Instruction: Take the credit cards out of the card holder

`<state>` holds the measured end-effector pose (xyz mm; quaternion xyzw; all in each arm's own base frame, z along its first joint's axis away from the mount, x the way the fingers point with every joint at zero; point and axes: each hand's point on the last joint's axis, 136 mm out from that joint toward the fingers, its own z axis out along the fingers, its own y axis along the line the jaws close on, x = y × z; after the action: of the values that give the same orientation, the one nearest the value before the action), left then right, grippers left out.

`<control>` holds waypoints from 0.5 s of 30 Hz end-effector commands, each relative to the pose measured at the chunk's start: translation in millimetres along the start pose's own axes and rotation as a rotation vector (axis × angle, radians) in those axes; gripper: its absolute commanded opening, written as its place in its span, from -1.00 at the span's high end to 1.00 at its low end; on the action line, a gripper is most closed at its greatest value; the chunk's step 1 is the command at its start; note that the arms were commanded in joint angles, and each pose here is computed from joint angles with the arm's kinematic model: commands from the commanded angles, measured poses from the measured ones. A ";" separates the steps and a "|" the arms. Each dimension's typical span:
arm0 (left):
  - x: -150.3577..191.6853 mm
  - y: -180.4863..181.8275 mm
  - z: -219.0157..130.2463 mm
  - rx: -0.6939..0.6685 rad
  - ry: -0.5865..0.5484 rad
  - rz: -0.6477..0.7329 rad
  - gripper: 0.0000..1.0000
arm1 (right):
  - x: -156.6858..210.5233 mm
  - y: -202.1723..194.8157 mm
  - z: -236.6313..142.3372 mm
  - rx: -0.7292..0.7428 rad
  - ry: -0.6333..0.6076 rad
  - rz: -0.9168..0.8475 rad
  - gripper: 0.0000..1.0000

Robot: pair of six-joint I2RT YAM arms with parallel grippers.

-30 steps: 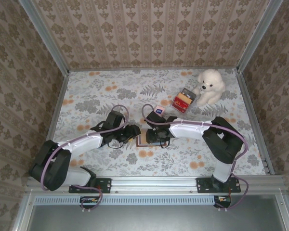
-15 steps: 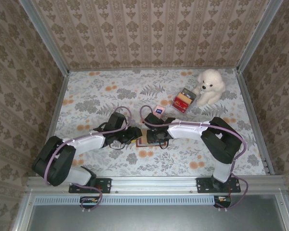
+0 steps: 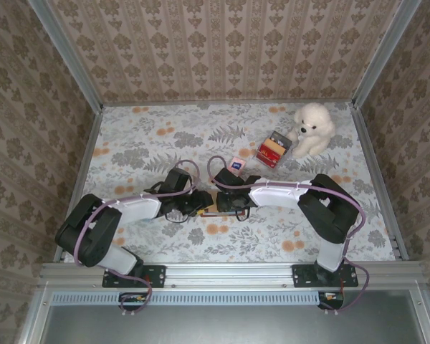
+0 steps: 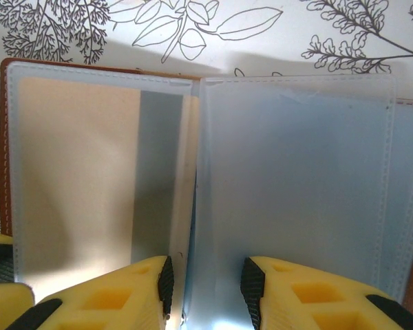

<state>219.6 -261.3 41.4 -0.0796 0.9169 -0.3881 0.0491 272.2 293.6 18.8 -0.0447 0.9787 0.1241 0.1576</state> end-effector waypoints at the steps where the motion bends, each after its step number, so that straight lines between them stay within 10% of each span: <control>1: -5.8 -14.2 1.7 0.036 -0.001 0.041 0.30 | 45.8 -29.9 27.4 0.082 0.149 -0.005 0.23; 15: -9.7 3.9 -7.0 -0.054 -0.009 0.127 0.94 | -11.6 -7.4 -65.5 -0.011 -0.085 0.034 0.07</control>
<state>226.5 -262.4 45.2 -0.0358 0.9211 -0.3815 0.0698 262.6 286.6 53.0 -0.0430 0.9729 0.1500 0.1706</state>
